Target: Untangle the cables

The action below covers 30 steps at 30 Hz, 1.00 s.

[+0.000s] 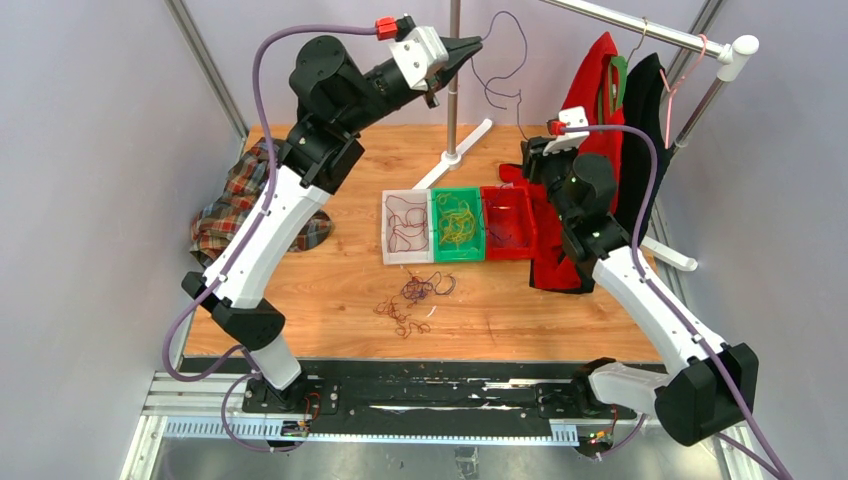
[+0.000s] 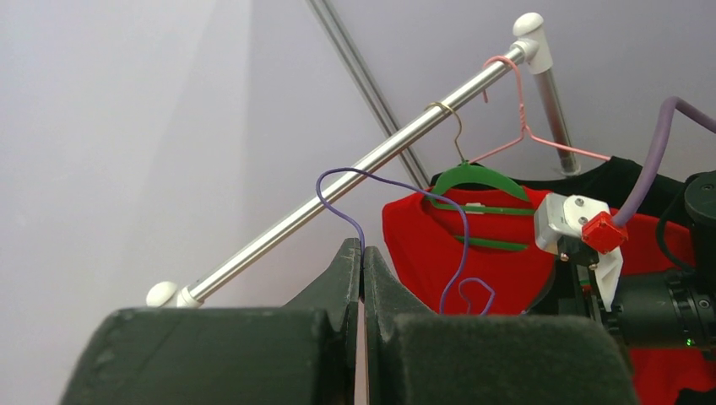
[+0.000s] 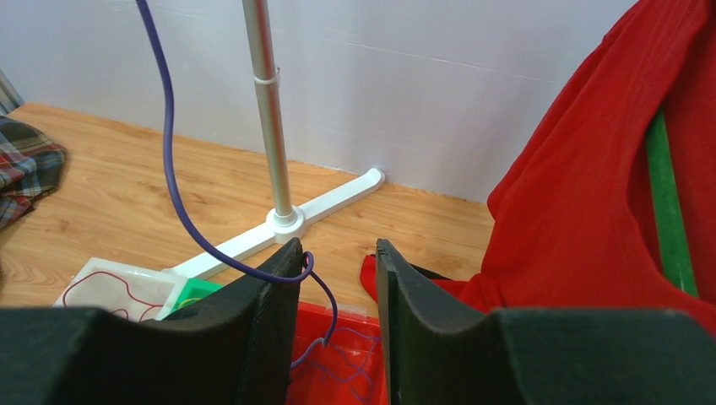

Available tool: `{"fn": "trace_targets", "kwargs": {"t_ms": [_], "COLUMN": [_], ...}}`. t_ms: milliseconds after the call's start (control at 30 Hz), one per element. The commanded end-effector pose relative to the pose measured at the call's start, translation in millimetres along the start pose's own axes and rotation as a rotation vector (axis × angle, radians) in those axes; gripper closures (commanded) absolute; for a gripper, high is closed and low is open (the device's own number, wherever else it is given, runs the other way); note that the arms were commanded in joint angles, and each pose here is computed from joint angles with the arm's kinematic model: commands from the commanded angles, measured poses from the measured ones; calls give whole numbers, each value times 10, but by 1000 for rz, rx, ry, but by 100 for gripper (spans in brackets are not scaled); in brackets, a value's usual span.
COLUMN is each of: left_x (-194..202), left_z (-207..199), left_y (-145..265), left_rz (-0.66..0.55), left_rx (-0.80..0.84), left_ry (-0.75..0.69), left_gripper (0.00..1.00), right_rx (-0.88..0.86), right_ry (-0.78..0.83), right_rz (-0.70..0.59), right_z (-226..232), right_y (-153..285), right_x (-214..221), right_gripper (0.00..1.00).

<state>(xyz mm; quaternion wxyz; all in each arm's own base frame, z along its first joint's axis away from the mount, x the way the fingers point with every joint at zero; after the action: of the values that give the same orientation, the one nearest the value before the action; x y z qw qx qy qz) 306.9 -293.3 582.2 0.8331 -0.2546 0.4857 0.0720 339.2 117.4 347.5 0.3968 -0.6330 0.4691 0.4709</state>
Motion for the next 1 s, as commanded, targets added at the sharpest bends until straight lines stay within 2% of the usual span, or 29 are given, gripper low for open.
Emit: {"fn": "trace_targets", "kwargs": {"t_ms": [0,100,200,400,500,733,867,967], "left_x": [19,196,309,404,474,785,954,969], "left_z": [-50,-91,-97,-82,-91,-224,-281,-287], "left_y": [12,-20,-71,-143,-135,-39,19,28], "left_rz": [-5,22,35,37,56,136,196,193], "left_rx": [2,13,11,7,4,36,51,48], "left_ry": [9,35,60,66,63,84,81,82], "left_gripper": [100,100,100,100,100,100,100,100], "right_rx": [11,33,125,209,179,91,48,32], "right_ry": [-23,3,33,43,17,-52,-79,-87], "right_rz": [-16,11,30,-44,-71,23,68,81], "right_z": [-42,-61,-207,-527,-523,-295,-193,-162], "right_y": [-33,-51,-37,74,108,17,-25,-33], "right_x": [-6,109,121,-205,-263,207,379,433], "right_gripper": [63,64,65,67,68,74,74,76]}}
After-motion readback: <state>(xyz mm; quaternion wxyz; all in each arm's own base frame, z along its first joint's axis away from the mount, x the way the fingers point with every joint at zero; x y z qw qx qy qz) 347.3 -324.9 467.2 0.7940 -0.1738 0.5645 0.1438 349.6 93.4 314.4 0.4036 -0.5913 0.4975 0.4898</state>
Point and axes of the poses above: each gripper's point midway between its finger pads, its own y axis back along the fingers, its own z axis along the line the jaws close on, x = y × z, the point moved 6 cm from there along y, back along the fingers, and after that the axes turned 9 degrees about y, right-handed, at the moved point
